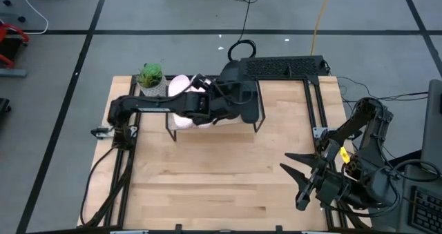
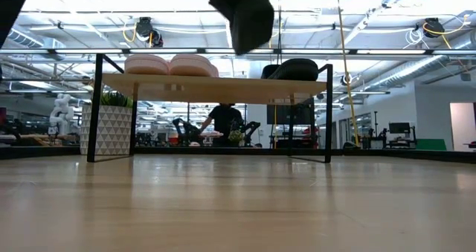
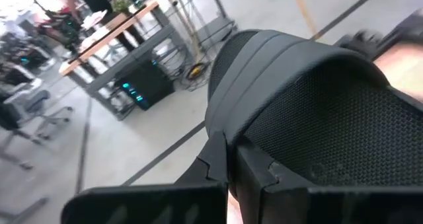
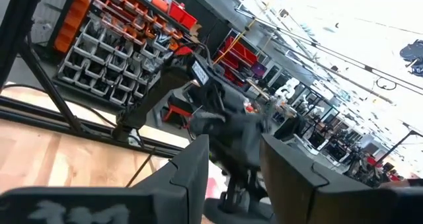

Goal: Pick and place slides into the shelf
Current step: Put the black slipper on the shelf

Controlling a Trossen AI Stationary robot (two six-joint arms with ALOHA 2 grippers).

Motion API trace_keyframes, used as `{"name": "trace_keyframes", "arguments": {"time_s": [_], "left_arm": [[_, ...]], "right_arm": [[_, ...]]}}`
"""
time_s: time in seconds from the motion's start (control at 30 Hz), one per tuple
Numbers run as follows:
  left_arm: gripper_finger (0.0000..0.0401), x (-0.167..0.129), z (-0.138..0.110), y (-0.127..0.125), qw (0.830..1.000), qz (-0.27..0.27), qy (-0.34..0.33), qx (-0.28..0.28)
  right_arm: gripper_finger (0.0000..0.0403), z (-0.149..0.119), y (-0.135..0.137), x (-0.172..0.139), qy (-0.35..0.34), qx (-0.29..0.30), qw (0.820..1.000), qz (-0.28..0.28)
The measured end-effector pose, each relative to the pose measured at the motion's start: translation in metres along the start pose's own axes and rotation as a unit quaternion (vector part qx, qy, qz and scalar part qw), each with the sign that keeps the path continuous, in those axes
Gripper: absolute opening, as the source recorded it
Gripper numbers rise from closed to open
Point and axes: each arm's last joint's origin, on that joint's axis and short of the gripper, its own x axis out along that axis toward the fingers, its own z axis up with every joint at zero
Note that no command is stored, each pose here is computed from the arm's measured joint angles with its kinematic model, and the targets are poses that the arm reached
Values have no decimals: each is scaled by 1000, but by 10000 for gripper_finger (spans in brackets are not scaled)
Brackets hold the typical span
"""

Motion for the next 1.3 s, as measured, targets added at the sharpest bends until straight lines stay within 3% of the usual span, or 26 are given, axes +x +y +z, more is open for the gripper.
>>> {"name": "trace_keyframes", "arguments": {"time_s": [0.2,0.4,0.77,1.3], "left_arm": [[0,20,-10,0,999,24,33,29],[0,29,-15,8,997,37,59,17],[0,46,-25,-6,995,20,90,28],[0,60,-33,-1,991,27,130,26]], "right_arm": [[123,0,0,0,0,1,1000,0],[123,0,0,0,-1,-1,1000,1],[123,0,0,0,-1,-1,1000,1],[123,0,0,0,-2,3,1000,2]]}}
